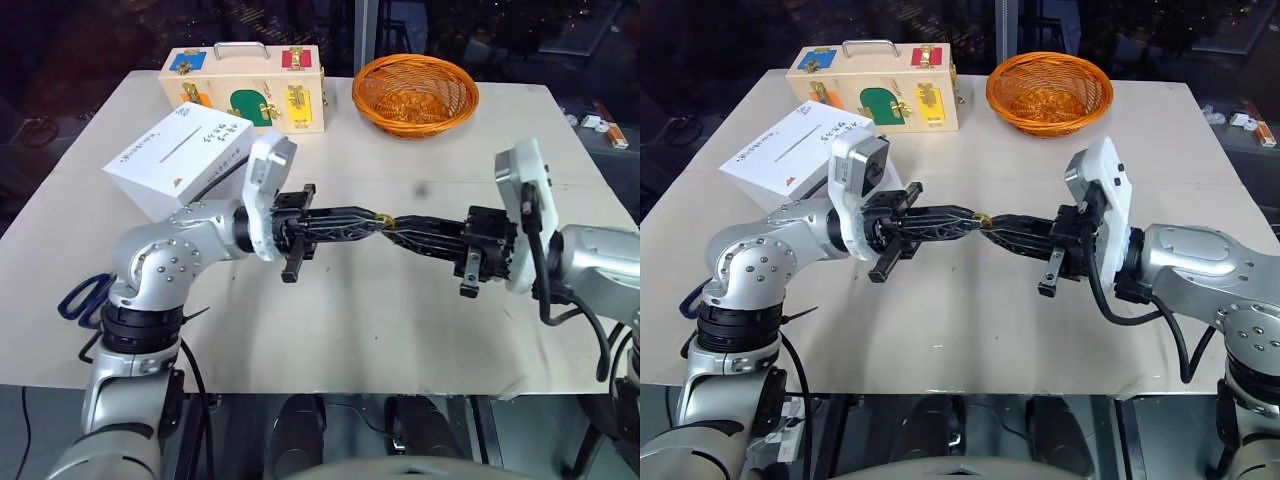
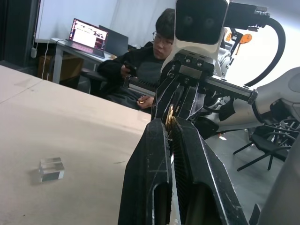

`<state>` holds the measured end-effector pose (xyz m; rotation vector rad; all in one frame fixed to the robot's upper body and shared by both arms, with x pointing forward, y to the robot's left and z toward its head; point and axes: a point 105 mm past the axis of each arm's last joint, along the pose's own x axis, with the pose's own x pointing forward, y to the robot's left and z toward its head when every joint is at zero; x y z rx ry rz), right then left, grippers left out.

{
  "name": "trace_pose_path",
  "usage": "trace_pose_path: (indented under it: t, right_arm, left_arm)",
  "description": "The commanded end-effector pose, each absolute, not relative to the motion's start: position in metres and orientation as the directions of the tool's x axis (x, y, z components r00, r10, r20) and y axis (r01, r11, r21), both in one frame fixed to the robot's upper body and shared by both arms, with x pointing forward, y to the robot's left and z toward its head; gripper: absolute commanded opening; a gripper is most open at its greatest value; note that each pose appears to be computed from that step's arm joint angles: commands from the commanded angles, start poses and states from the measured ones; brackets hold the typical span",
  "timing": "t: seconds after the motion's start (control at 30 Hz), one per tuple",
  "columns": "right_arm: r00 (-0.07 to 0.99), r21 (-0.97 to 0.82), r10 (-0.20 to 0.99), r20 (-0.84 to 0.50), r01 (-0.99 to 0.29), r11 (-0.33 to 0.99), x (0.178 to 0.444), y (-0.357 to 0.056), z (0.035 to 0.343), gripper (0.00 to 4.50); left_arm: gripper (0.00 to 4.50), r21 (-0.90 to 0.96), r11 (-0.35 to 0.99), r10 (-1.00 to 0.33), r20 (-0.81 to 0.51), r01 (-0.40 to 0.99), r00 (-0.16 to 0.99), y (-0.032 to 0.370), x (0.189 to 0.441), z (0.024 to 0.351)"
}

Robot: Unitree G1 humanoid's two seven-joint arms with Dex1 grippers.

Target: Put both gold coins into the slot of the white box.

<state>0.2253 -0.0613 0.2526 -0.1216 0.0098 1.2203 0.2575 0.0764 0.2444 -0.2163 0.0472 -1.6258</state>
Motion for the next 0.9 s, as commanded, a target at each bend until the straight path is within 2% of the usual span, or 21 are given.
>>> trace_pose_path:
  t: [0.03, 0.1, 0.17, 0.2, 0.27, 0.33, 0.47, 0.57, 0.63, 0.7, 0.77, 0.9]
  right_arm:
    - [0.308, -0.120, 0.951, -0.037, -0.946, 0.302, 0.218, -0.056, 0.263, 0.00]
    - [0.308, -0.124, 0.950, -0.039, -0.945, 0.302, 0.218, -0.055, 0.263, 0.00]
    - [0.305, -0.104, 0.952, -0.019, -0.948, 0.301, 0.220, -0.056, 0.265, 0.66]
    - [0.304, -0.098, 0.952, -0.011, -0.948, 0.302, 0.221, -0.057, 0.266, 0.83]
    - [0.318, -0.109, 0.948, -0.008, -0.943, 0.316, 0.223, -0.059, 0.267, 1.79]
    - [0.383, -0.143, 0.923, -0.023, -0.915, 0.376, 0.231, -0.070, 0.265, 2.18]
    - [0.428, -0.243, 0.904, -0.004, -0.877, 0.414, 0.235, -0.076, 0.270, 3.70]
    - [0.409, -0.282, 0.912, 0.030, -0.872, 0.400, 0.233, -0.073, 0.276, 3.70]
    - [0.396, -0.307, 0.917, 0.053, -0.867, 0.393, 0.233, -0.069, 0.281, 3.70]
    - [0.395, -0.322, 0.916, 0.074, -0.860, 0.397, 0.235, -0.068, 0.283, 3.70]
    - [0.385, -0.333, 0.919, 0.088, -0.858, 0.391, 0.237, -0.066, 0.284, 3.70]
    - [0.363, -0.362, 0.927, 0.092, -0.855, 0.371, 0.241, -0.063, 0.283, 3.70]
  left_arm:
    - [0.06, -0.139, -0.107, -0.990, 0.110, 0.985, -0.092, 0.072, 0.249, 0.249]
    - [0.06, -0.141, -0.101, -0.990, 0.116, 0.985, -0.085, 0.073, 0.250, 0.250]
    - [0.00, -0.148, -0.075, -0.989, 0.134, 0.986, -0.055, 0.078, 0.255, 0.254]
    - [0.00, -0.152, -0.058, -0.989, 0.143, 0.987, -0.036, 0.081, 0.257, 0.257]
    - [0.00, -0.157, -0.027, -0.988, 0.157, 0.987, -0.003, 0.087, 0.260, 0.261]
    - [0.00, -0.173, 0.078, -0.974, 0.195, 0.982, 0.112, 0.107, 0.271, 0.275]
    - [0.00, -0.181, 0.311, -0.900, 0.260, 0.933, 0.350, 0.145, 0.293, 0.302]
    - [0.00, -0.144, 0.551, -0.783, 0.250, 0.822, 0.569, 0.179, 0.316, 0.317]
    - [0.00, -0.110, 0.710, -0.666, 0.217, 0.696, 0.714, 0.206, 0.332, 0.326]
    - [0.00, -0.137, 0.758, -0.615, 0.175, 0.637, 0.769, 0.227, 0.337, 0.334]
    - [0.00, -0.169, 0.818, -0.552, 0.040, 0.550, 0.833, 0.251, 0.342, 0.332]
    - [0.00, -0.230, 0.846, -0.506, -0.057, 0.482, 0.861, 0.280, 0.345, 0.332]
